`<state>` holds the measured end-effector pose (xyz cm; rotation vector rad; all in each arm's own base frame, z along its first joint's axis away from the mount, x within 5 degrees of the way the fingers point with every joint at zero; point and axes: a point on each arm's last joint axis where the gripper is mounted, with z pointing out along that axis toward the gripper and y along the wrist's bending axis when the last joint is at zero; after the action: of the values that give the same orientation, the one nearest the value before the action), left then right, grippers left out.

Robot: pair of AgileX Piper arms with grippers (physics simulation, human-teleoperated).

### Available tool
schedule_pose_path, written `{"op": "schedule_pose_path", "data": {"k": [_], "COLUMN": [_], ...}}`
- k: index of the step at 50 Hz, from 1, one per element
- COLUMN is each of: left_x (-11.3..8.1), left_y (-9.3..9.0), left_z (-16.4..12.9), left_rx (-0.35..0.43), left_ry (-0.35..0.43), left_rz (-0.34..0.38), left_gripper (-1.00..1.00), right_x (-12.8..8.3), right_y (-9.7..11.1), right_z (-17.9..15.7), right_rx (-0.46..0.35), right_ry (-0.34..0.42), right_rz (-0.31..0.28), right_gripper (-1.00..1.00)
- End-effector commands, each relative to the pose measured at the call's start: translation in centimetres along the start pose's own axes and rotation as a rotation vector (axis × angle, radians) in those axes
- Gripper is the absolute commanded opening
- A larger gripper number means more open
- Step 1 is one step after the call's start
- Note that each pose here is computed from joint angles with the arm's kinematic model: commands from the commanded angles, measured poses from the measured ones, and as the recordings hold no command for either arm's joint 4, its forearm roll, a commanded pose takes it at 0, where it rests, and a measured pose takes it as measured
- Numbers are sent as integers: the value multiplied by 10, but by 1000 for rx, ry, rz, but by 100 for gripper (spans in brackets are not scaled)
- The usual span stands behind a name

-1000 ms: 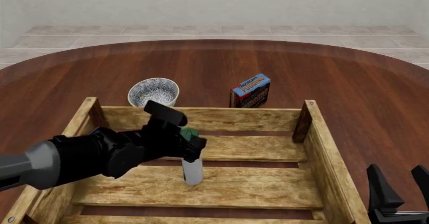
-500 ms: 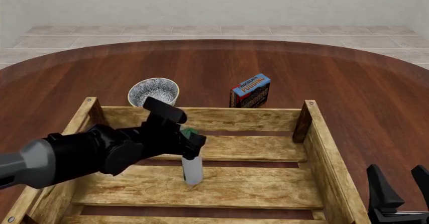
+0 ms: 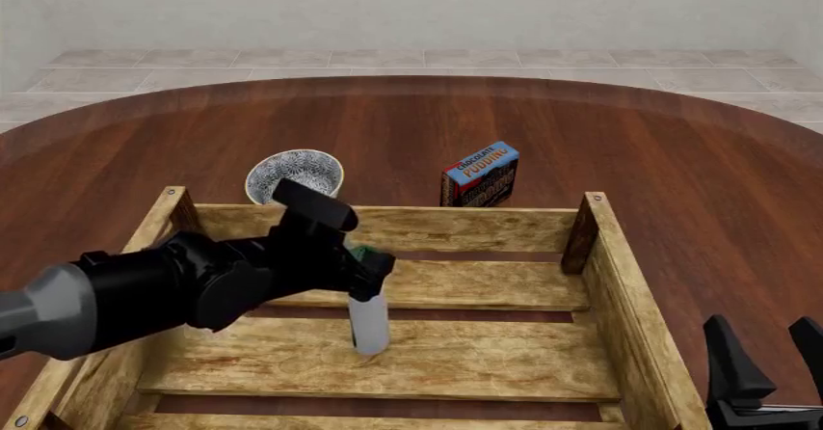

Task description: Pick up the salad dressing and put it in the tray.

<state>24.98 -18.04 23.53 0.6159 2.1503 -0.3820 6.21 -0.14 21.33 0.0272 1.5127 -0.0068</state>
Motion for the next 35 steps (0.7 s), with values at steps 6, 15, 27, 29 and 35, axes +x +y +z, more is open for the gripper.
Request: {"op": "schedule_pose_path", "data": {"k": [6, 15, 27, 29, 35], "left_x": [-4, -7, -13, -15, -20], "left_y": [0, -1, -4, -4, -3], "left_z": [-3, -6, -10, -12, -16], "left_rx": [-1, 3, 8, 8, 6], "left_ry": [-8, -12, -24, -27, -38], "left_rz": [11, 16, 25, 29, 30], "left_gripper": [100, 100, 100, 100, 100], "right_x": [0, 0, 0, 0, 0], "right_y": [0, 0, 0, 0, 0], "right_z": [0, 0, 0, 1, 0], "right_rx": [1, 2, 3, 3, 4], "right_ry": [0, 0, 0, 0, 0], "right_rz": [1, 2, 3, 2, 3], "right_gripper": [100, 100, 100, 100, 100]}}
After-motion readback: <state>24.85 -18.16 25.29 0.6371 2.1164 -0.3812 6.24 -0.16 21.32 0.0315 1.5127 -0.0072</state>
